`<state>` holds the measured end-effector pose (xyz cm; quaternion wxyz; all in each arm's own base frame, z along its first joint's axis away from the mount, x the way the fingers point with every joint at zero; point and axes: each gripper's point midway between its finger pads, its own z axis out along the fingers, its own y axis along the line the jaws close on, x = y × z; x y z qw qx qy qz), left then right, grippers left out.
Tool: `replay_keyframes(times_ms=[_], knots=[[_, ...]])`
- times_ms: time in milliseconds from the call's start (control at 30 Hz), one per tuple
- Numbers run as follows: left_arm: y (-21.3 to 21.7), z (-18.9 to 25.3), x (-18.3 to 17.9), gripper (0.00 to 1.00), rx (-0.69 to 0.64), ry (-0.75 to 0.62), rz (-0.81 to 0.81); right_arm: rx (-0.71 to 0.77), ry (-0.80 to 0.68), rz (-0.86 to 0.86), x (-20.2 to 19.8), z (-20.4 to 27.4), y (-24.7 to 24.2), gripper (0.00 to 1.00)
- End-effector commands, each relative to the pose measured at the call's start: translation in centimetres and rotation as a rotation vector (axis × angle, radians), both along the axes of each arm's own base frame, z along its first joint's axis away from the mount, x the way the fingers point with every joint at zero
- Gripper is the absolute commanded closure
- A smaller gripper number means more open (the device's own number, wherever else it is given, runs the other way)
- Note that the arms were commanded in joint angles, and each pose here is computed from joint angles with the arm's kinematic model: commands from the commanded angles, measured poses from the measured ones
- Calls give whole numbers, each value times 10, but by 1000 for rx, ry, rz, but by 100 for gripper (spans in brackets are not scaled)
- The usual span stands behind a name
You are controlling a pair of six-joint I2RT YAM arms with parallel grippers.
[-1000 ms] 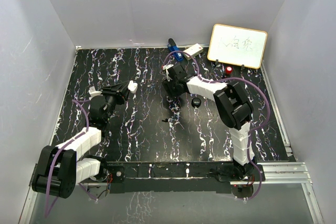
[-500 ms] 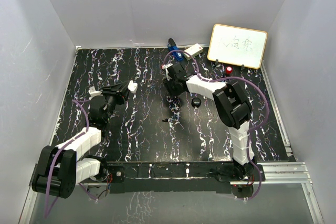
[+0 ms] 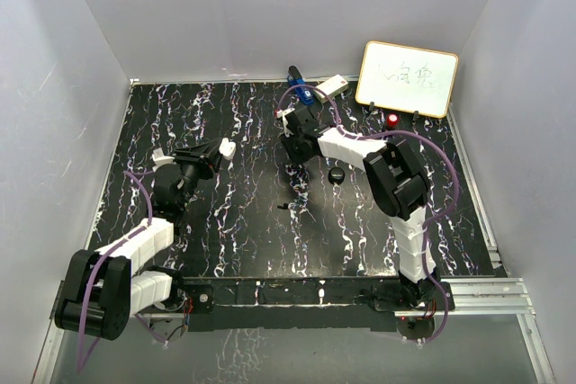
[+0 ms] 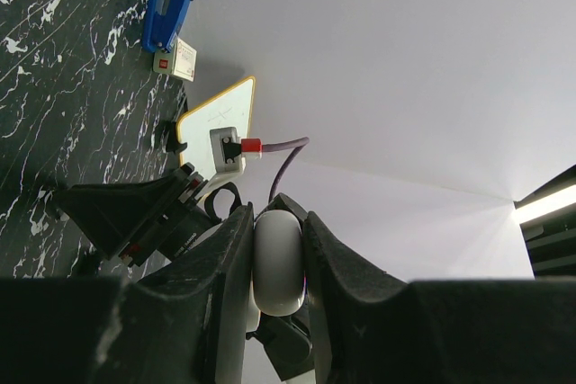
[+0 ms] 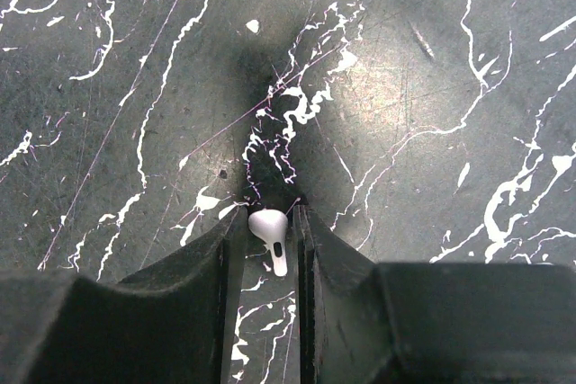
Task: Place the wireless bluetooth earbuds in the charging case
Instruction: Pick up the earbud from the center of the board, then place the earbud in the charging case.
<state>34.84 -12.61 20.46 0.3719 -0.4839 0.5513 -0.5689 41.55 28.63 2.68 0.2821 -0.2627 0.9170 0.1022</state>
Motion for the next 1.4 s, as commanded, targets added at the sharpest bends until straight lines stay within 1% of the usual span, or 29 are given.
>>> replay_keyframes(times_ms=[0,67,100,233,333,400,500,633,733,800,867,1133,1233,1367], knots=[[2,13,-1,100,-13,-38,3,-20,47,14,-7,-9,-1,75],[2,12,-1,100,-15,-38,3,-25,54,14,-9,-11,-2,76],[3,12,-1,100,-14,-37,4,-26,56,13,-8,-11,-2,79],[2,12,-1,100,-14,-35,2,-28,56,13,-8,-11,-2,93],[2,13,-1,100,-14,-36,-1,-16,37,2,-3,-2,0,100],[1,13,-1,100,-13,-36,-4,24,5,-2,2,11,5,100],[-1,13,0,100,-10,-28,-13,160,-69,6,11,44,17,100],[-5,16,4,100,-9,-32,-32,362,-249,25,20,108,27,100],[-8,22,9,100,-17,-40,-44,521,-400,75,16,153,31,100],[-10,27,12,100,-27,-48,-50,595,-466,105,12,169,33,100],[-13,33,16,100,-38,-57,-61,680,-557,155,3,199,34,100],[-36,48,29,100,-105,-60,-130,918,-752,381,-37,255,48,100],[-47,53,32,100,-130,-60,-159,965,-804,421,-45,271,49,100],[-58,54,33,100,-150,-47,-188,992,-853,450,-51,287,50,100]])
